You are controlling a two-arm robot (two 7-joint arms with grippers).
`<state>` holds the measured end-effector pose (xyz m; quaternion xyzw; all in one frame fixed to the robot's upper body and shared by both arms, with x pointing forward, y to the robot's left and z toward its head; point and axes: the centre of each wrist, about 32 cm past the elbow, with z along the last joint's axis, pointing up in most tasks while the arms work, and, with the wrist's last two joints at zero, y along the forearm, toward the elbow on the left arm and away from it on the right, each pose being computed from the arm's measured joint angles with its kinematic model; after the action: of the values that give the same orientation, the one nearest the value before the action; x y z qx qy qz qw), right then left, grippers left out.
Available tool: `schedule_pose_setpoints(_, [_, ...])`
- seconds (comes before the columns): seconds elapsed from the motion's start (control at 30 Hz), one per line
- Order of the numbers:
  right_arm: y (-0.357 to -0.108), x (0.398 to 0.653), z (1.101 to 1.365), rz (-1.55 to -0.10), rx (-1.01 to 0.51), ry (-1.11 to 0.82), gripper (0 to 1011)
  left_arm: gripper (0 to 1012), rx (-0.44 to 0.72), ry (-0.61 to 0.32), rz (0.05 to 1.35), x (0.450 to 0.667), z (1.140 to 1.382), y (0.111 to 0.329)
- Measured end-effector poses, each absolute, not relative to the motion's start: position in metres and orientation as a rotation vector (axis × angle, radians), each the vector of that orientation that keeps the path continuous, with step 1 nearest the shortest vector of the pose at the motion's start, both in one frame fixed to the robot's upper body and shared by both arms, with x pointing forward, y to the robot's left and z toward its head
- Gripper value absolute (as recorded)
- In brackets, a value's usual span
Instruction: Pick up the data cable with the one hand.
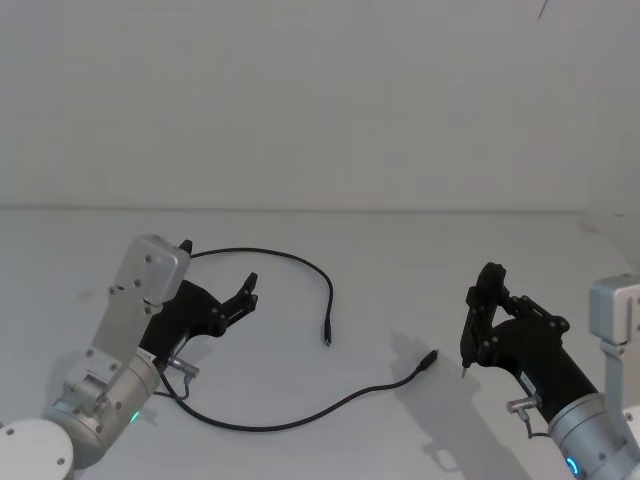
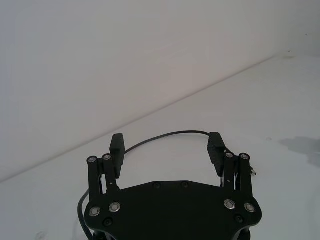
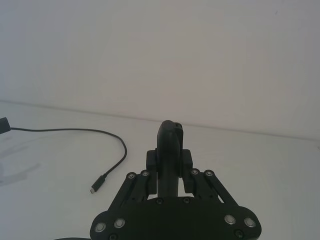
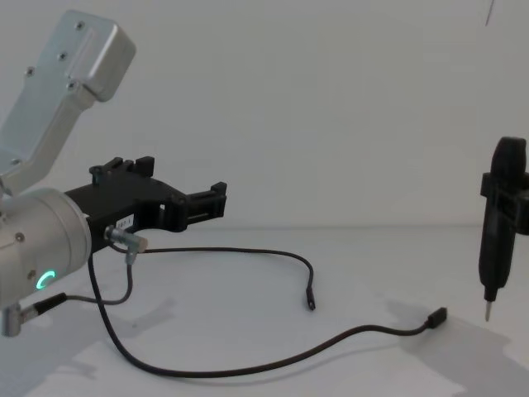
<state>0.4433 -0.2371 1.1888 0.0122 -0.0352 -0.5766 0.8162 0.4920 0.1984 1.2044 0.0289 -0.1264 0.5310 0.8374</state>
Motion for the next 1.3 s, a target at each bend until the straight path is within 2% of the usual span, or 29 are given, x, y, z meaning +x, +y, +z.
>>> schedule_pose_setpoints(0.57, [-0.237, 0.443, 1.189, -1.229, 0.026, -0.075, 279, 1002, 0.078, -0.268, 1.077, 0.495, 1.209, 0.2])
schedule_pose_setpoints(0.9, [-0.237, 0.443, 1.189, -1.229, 0.026, -0.075, 279, 1001, 0.101, -0.241, 0.963, 0.5, 1.222, 0.206])
schedule_pose_setpoints(1.3, [-0.237, 0.443, 1.189, -1.229, 0.026, -0.075, 279, 1002, 0.156, -0.143, 0.772, 0.51, 1.248, 0.21])
